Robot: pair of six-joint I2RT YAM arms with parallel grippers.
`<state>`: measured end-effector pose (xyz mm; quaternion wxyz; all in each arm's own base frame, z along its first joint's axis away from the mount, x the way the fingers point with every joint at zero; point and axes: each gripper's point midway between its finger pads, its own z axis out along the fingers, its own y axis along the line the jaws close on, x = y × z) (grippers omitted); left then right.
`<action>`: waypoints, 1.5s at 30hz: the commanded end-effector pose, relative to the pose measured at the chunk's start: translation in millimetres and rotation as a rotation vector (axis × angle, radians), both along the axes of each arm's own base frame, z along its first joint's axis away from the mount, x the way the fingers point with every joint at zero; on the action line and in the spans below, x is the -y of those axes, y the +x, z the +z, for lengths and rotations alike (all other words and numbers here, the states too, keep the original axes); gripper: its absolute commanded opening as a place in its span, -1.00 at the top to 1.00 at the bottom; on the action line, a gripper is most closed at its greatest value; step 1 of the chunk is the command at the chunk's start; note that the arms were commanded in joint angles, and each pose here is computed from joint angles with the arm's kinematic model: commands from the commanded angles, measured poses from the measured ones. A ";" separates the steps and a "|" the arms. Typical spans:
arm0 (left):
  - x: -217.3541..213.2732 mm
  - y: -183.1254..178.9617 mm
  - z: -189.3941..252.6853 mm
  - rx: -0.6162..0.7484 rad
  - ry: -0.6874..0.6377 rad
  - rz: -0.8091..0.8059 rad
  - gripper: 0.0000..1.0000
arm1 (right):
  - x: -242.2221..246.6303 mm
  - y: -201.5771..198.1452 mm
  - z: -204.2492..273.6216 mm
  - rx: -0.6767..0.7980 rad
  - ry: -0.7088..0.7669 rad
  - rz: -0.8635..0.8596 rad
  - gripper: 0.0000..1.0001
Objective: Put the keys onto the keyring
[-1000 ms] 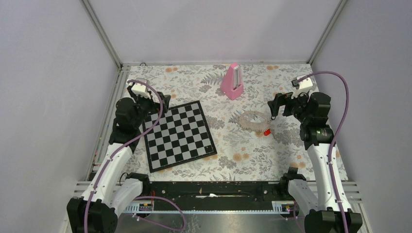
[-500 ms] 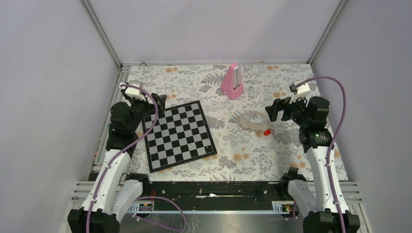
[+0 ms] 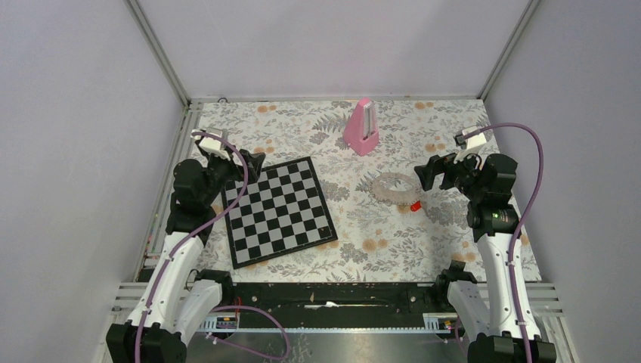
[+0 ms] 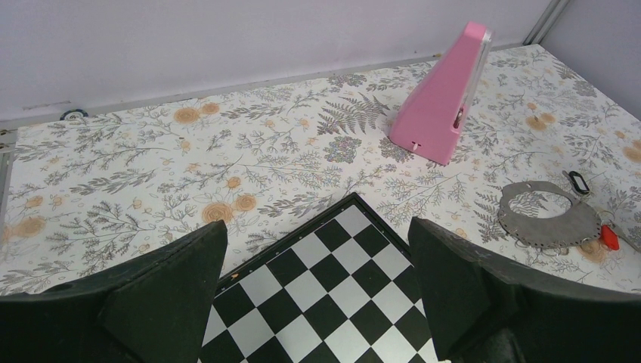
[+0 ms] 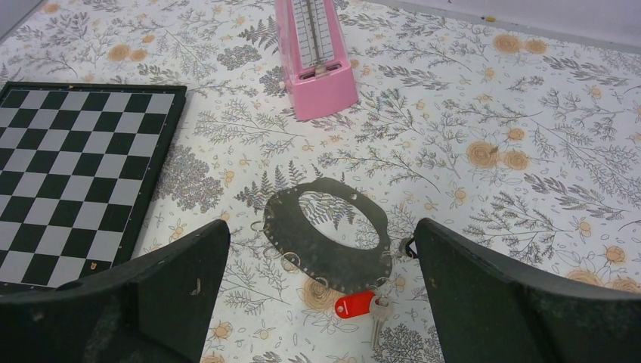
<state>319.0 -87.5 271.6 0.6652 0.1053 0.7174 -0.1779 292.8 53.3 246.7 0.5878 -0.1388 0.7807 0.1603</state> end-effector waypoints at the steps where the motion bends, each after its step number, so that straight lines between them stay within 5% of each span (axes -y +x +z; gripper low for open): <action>1: 2.5 -0.3 6.6 0.017 -0.010 -0.024 -0.98 | 0.2 0.2 15.4 0.053 -0.008 0.005 -0.99; 45: -2.9 1.2 -1.1 -0.011 0.012 -0.030 -0.98 | 3.9 -2.7 22.5 0.063 -0.018 -0.010 -0.99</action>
